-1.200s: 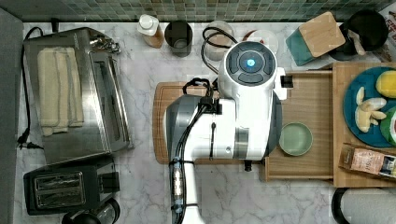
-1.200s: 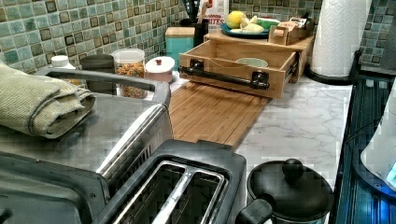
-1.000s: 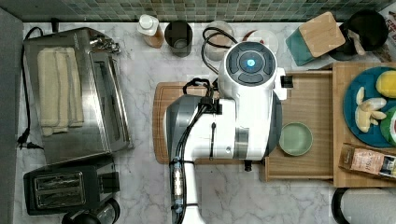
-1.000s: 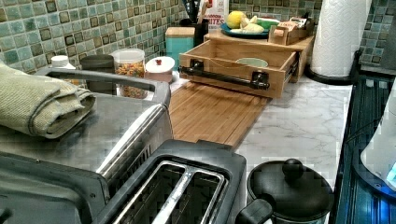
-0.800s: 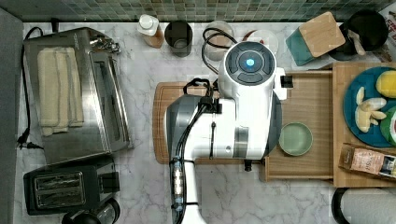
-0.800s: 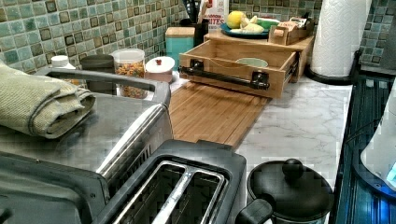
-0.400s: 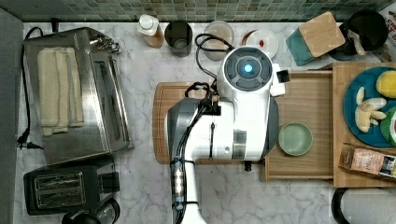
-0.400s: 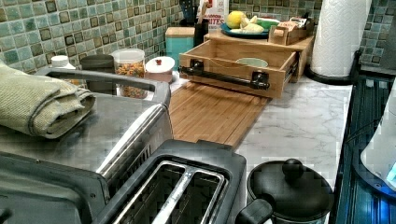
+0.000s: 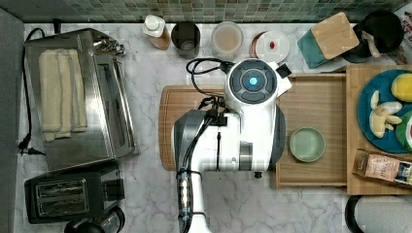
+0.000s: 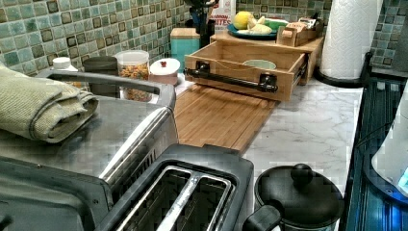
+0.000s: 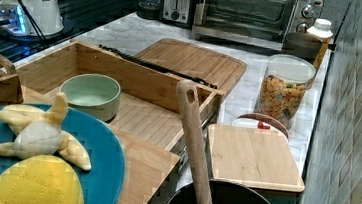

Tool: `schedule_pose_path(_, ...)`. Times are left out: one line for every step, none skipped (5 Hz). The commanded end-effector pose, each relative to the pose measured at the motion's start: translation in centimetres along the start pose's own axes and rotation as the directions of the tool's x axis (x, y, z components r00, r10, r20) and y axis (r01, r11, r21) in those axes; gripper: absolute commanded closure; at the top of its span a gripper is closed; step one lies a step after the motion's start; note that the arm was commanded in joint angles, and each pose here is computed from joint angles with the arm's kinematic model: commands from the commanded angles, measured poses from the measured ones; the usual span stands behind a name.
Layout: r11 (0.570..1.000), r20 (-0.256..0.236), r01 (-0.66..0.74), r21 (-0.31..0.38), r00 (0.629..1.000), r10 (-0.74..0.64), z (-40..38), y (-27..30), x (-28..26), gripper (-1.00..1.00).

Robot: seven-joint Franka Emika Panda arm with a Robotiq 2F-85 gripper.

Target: Close the drawer.

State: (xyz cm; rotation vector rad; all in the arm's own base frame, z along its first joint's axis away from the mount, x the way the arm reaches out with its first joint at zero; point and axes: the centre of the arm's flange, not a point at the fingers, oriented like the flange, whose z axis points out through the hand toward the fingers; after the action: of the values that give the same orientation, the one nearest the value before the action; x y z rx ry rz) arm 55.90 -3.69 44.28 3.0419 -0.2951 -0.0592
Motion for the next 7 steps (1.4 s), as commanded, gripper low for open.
schedule_pose_path(0.979,-0.06,0.202,-0.025,0.977,-0.203,3.2,-7.9,-3.4,1.0)
schedule_pose_path(0.971,0.004,0.234,-0.045,0.972,-0.234,5.8,-9.2,-2.7,1.0)
schedule_pose_path(0.966,0.032,0.252,-0.053,0.968,-0.251,8.7,-8.5,-1.6,1.0)
schedule_pose_path(0.962,-0.035,0.258,-0.088,0.965,-0.261,11.3,-7.7,-2.8,1.0)
schedule_pose_path(0.963,-0.015,0.247,-0.111,0.968,-0.251,13.1,-7.7,-3.0,1.0)
schedule_pose_path(0.962,0.027,0.24,-0.133,0.971,-0.238,15.1,-7.2,-2.8,1.0)
schedule_pose_path(0.959,-0.011,0.251,-0.128,0.967,-0.255,16.1,-5.6,-3.1,1.0)
